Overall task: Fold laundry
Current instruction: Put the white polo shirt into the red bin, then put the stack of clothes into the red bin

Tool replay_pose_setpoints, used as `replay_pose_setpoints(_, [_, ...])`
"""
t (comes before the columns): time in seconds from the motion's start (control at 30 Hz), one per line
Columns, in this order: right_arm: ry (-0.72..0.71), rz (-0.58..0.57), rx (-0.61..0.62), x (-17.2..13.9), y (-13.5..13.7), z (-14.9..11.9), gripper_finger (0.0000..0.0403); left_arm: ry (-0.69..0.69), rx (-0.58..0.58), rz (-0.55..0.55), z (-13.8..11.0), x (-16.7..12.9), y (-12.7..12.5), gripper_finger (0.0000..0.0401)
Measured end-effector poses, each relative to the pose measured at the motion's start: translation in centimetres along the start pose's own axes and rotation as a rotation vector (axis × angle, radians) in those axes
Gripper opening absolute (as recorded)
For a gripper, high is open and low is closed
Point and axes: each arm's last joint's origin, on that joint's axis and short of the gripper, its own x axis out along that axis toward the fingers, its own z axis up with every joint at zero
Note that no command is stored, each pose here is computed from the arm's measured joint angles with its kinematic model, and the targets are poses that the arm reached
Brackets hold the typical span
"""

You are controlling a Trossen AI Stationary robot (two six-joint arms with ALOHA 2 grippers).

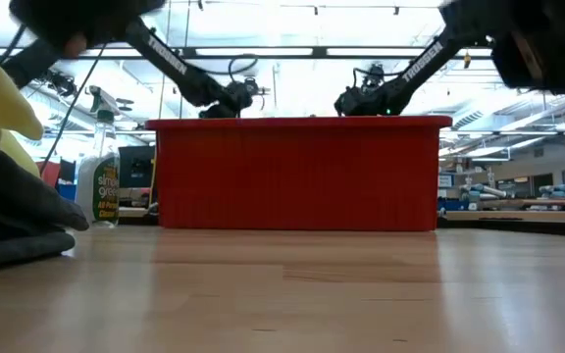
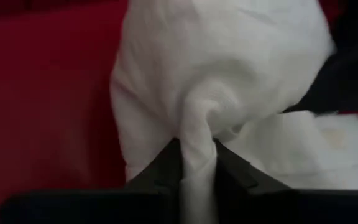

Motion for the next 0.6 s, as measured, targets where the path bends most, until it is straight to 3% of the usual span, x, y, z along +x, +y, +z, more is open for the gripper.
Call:
replay_pose_setpoints(0.23, [0.019,-0.069,-0.02,-0.3,-1.2,0.1,0.0201,0.021,0.016,0.017,-0.2,-0.2,0.8,0.0159])
replay_pose_setpoints(0.33, [-0.017,-0.14,-0.037,-1.0,-0.9,0.2,0.0245,-0.002,0.02,0.019,0.5,-1.3,0.7,0.0191])
replay_pose_setpoints(0.47, [-0.087,-0.212,-0.149,-2.6,0.4,0.7,0.0265,-0.033,0.02,0.032,1.7,-3.7,0.5,0.0217])
replay_pose_setpoints(0.6, [-0.151,-0.239,-0.319,-4.3,2.6,1.1,0.026,-0.061,0.062,0.0,3.0,-7.0,-1.5,0.0222])
